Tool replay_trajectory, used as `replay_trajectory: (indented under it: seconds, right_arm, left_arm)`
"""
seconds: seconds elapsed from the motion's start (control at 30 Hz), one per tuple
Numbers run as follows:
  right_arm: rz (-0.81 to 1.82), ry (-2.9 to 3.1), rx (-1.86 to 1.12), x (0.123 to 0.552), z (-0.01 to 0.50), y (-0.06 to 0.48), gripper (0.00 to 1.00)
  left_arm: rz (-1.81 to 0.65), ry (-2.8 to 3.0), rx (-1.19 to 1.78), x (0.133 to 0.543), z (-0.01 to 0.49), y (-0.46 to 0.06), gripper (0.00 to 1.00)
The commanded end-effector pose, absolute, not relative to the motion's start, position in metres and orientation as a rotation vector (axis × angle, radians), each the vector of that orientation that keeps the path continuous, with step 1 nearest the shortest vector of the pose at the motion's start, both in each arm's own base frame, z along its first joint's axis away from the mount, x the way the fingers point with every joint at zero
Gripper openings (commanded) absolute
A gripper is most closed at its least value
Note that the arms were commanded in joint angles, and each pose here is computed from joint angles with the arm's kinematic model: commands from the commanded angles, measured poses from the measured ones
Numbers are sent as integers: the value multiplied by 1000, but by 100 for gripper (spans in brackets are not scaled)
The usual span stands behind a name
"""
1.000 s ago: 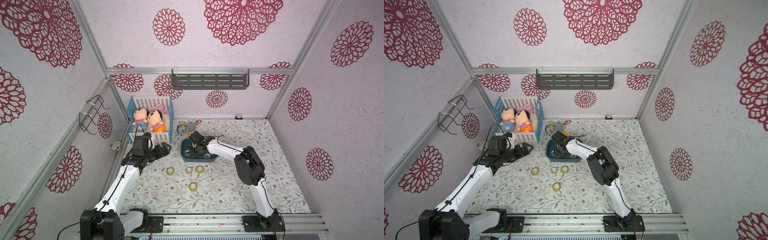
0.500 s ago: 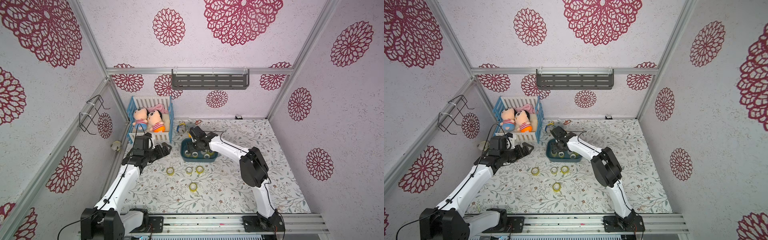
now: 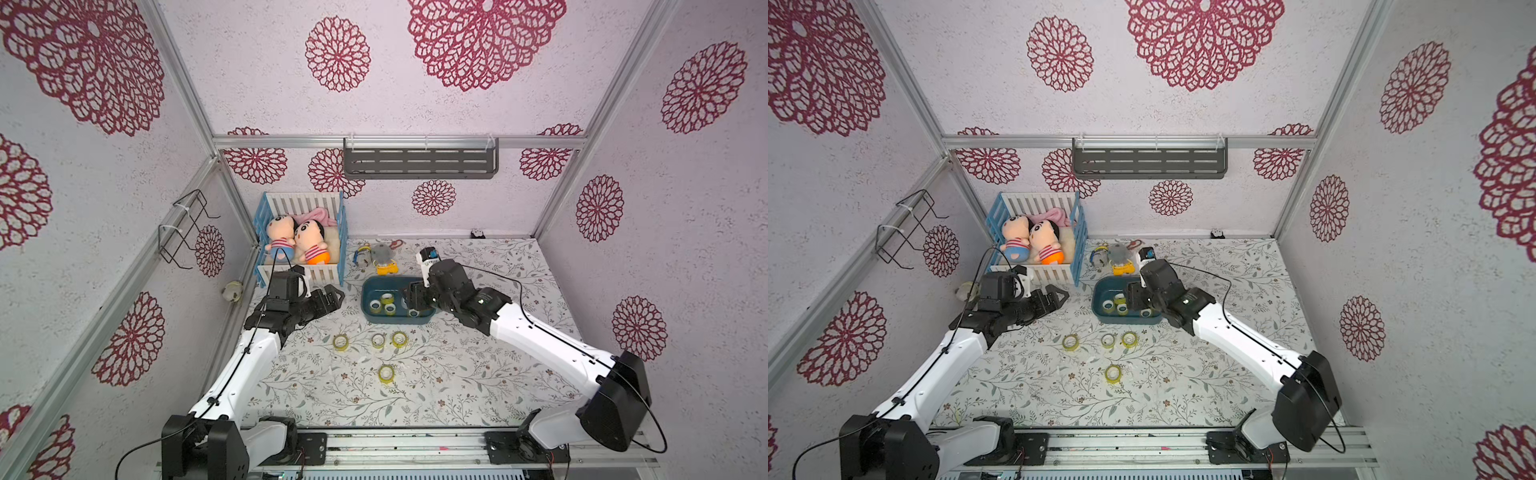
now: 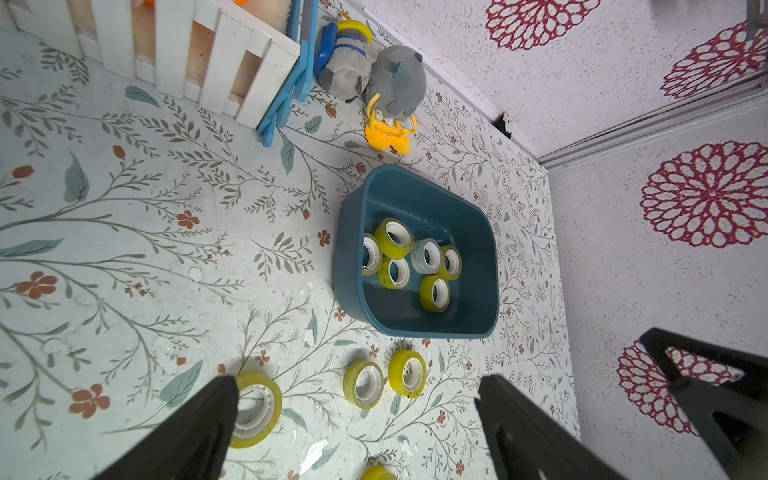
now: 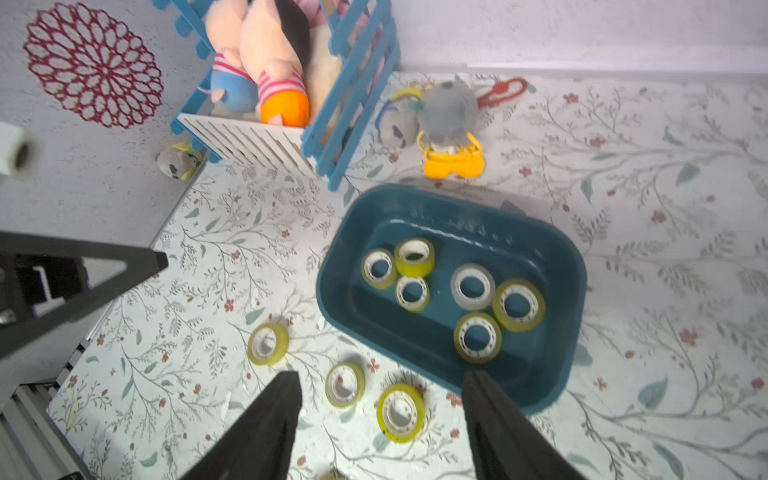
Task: Put the transparent tape into the storage box
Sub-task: Pick up the tape at the center of the board.
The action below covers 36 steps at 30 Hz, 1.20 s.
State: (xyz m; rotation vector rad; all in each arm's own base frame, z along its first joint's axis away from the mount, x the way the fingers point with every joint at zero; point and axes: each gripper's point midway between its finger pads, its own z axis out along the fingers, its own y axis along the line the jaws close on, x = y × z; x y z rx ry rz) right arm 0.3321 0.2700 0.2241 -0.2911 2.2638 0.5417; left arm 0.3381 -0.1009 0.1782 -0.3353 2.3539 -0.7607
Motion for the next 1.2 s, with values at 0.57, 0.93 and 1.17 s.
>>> replay_trajectory:
  seconds: [0.57,0.93,1.17]
  right_arm:
    - [498,2518,-103,294,106,246,64]
    - [474,2592,-166,303,83,270,62]
    - [363,2656,-260,306,61,280,62]
  left_arm:
    - [-800,2604,-121,321,135,-163,97]
    - [-575,2509,-92,317,164,-130,97]
    - [-588,2509,-153,324,158,-131,97]
